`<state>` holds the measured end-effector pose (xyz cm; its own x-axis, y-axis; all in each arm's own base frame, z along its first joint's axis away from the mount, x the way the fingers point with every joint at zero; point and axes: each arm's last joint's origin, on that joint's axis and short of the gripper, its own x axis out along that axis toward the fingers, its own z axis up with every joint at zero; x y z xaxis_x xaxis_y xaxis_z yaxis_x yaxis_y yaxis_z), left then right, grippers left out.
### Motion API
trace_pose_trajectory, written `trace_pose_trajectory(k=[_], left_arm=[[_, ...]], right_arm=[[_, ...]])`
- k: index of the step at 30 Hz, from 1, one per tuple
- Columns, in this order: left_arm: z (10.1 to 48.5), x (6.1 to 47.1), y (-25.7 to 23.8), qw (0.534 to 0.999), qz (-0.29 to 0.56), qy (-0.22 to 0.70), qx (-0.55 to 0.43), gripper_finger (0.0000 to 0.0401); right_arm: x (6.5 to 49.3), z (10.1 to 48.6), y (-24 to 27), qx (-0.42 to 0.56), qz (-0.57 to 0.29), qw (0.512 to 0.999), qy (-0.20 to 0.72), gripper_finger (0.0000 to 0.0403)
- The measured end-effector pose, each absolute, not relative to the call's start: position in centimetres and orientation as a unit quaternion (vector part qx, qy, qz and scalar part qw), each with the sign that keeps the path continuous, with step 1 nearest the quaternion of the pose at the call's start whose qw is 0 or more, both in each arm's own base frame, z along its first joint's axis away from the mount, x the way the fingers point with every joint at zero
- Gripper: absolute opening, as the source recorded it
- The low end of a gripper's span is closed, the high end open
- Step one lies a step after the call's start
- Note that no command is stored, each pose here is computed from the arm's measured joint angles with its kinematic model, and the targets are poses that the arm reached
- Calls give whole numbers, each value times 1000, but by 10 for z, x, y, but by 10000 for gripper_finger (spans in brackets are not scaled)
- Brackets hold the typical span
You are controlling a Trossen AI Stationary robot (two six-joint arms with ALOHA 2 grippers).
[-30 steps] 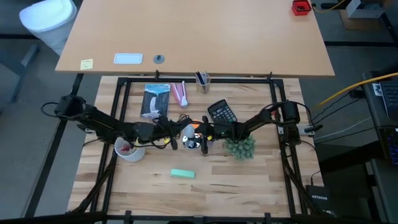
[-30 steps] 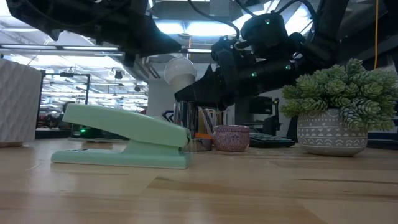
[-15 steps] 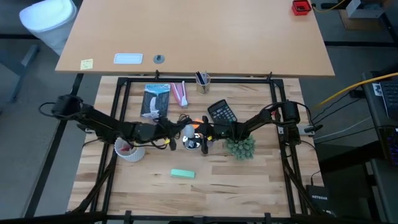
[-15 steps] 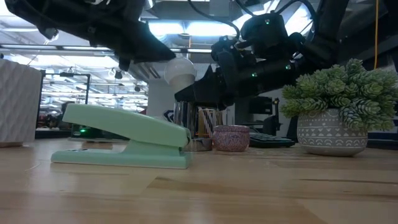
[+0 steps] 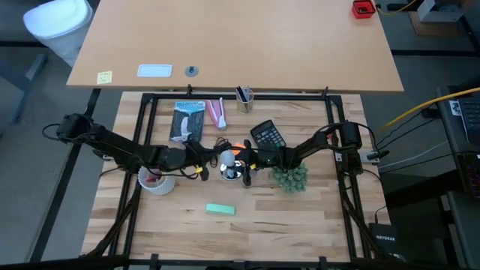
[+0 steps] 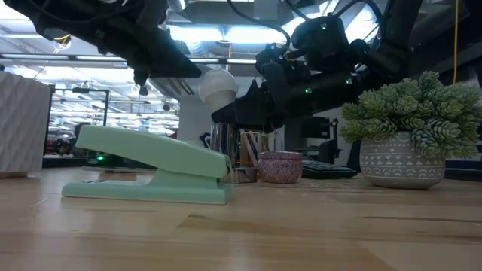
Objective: Screw lightbulb
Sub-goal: Insert the lightbulb on the lamp
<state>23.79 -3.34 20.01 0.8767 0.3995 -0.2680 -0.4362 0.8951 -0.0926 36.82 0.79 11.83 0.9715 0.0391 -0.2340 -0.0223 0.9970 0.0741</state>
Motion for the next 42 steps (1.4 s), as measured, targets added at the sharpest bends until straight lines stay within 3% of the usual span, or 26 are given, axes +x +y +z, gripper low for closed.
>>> trace_pose_trajectory(k=[24,30,42], left_arm=[[206,240,-35,970,198,93,-106,0],[205,236,-28,968,209,123,-64,0],[197,238,-21,964,197,150,-95,0]], right_arm=[[368,118,8,36,15,992,119,152],[368,118,8,36,15,992,119,152],[368,118,8,35,15,992,119,152]])
